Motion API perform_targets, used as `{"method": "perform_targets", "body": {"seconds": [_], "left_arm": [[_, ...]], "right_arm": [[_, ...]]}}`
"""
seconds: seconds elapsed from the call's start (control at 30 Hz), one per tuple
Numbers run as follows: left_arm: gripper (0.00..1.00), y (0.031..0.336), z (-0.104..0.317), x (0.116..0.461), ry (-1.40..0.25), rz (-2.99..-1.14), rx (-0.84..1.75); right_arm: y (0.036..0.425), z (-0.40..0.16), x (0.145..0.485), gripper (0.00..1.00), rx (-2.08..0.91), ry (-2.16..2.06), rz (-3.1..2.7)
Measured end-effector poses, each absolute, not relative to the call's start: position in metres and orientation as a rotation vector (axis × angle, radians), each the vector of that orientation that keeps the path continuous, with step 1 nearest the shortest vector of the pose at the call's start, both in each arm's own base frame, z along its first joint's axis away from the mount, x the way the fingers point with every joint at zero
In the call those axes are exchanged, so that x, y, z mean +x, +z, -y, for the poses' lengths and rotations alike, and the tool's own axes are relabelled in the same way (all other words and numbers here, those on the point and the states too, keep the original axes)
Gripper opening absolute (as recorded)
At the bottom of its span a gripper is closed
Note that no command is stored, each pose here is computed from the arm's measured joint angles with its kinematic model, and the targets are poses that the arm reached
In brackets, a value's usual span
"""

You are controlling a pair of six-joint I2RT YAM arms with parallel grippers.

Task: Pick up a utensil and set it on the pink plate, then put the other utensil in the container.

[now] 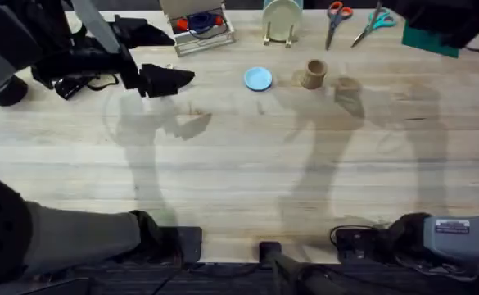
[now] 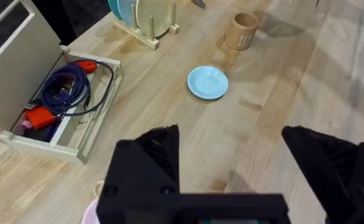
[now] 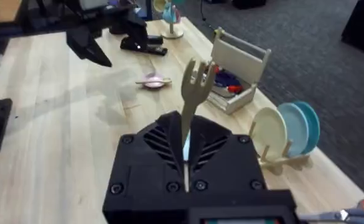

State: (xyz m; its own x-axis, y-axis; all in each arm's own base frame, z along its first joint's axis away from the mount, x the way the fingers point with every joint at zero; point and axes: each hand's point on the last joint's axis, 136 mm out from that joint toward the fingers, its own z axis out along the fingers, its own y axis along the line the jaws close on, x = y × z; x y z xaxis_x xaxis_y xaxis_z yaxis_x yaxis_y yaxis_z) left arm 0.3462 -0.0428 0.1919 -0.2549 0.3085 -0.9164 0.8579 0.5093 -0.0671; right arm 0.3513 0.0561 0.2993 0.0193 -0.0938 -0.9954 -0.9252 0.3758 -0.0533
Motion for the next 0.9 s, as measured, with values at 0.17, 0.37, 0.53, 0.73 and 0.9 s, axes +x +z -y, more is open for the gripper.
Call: {"method": "perform_targets", "body": {"seconds": [0.17,0.37,0.53,0.73,0.9], "left_arm": [[0.993,0.192,0.043,0.346,-0.728,-1.806,0.976],[0.992,0.192,0.043,0.346,-0.728,-1.806,0.976],[0.993,0.192,0.043,0.346,-0.728,-1.805,0.975],[0.993,0.192,0.043,0.346,-0.728,-1.806,0.976],[0.993,0.192,0.043,0.346,-0.728,-1.806,0.976]], "right_arm": [[0.278,-0.051,0.366,0.031,-0.993,0.860,-1.411],[0.272,-0.050,0.370,0.031,-1.006,0.847,-1.400],[0.272,-0.050,0.370,0.031,-1.021,0.829,-1.385],[0.272,-0.051,0.369,0.031,-1.060,0.786,-1.347],[0.272,-0.055,0.370,0.031,-1.087,0.771,-1.321]]}}
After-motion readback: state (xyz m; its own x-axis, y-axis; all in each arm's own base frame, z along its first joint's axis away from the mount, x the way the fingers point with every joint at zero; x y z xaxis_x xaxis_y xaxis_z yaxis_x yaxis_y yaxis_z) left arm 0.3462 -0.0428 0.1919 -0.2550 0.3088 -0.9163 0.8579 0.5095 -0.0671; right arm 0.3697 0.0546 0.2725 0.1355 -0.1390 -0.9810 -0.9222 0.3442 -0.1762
